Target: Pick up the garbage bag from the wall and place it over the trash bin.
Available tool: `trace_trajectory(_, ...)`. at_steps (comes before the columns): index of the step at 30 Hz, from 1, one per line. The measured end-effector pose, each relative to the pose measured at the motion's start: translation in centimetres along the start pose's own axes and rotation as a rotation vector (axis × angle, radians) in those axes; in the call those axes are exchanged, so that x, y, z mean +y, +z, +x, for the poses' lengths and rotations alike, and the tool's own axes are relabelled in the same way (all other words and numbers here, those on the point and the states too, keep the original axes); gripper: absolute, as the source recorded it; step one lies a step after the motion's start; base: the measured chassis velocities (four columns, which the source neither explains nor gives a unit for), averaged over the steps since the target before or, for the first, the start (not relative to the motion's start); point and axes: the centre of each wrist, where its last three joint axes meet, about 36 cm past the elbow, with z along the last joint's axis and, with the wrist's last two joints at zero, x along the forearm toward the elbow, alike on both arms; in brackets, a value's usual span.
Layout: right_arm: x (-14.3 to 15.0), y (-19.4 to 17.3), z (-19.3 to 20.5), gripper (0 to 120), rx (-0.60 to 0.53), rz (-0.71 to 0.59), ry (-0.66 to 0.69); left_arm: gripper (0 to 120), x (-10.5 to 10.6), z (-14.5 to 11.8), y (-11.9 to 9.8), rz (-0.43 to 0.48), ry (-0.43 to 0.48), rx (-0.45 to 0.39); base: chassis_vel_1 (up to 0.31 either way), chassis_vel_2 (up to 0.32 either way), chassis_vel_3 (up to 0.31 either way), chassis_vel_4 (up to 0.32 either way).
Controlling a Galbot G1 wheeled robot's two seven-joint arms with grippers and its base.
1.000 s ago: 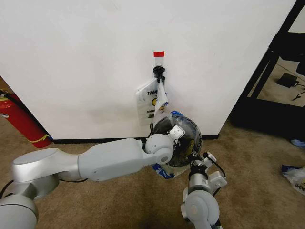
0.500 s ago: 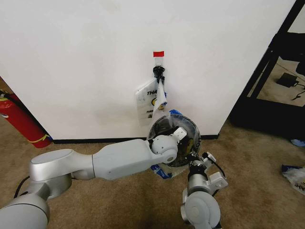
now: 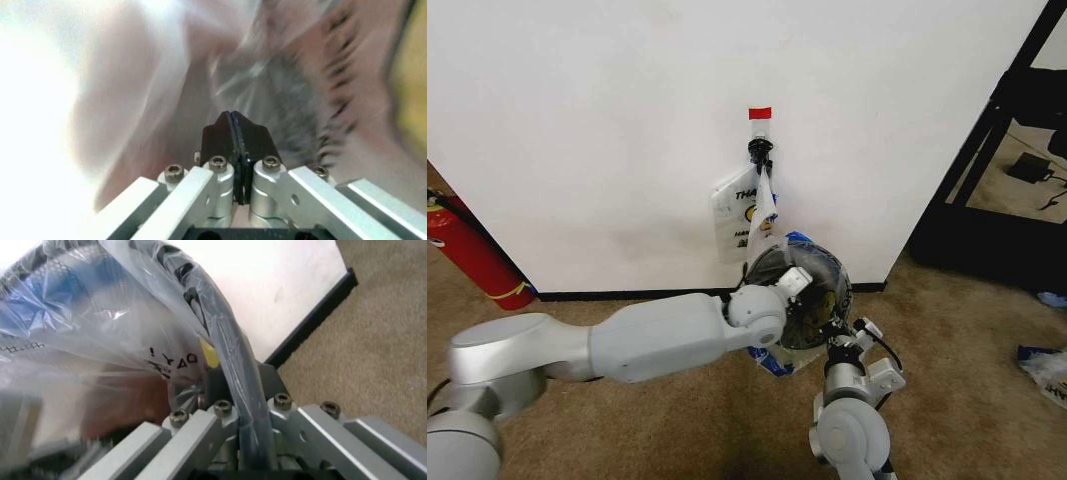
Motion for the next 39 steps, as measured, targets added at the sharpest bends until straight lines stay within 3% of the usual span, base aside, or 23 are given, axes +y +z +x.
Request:
trace_trajectory(11, 0.8, 0.5, 1.4, 0, -0.003, 0.009, -0.039, 0, -1.5, -3.5, 0.7, -0.039, -0.016, 0.081, 0.0, 0.0, 0.0, 0.0)
trace_trajectory(25, 1.1, 2.1, 2.3, 0, -0.007, 0.049, -0.083, 0, -3.1, -5.2, 0.1, -0.057, -0.01, 0.094, 0.0, 0.0, 0.0, 0.0)
trace_trajectory(33, 0.4, 1.7, 1.1, 0, -0.022, 0.056, -0.06, 0, -1.9, -3.5, -0.1, -0.026, -0.01, 0.058, 0.0, 0.0, 0.0, 0.0)
trace_trajectory(37, 0.1, 1.5, 0.0, 0, -0.018, 0.024, -0.023, 0, -1.1, 0.3, -0.7, 0.012, -0.005, -0.068, 0.0, 0.0, 0.0, 0.0)
trace_trajectory(39, 0.1, 1.5, -0.1, 0, -0.018, 0.022, -0.019, 0, -1.0, 0.8, -0.8, 0.015, -0.002, -0.079, 0.0, 0.0, 0.0, 0.0)
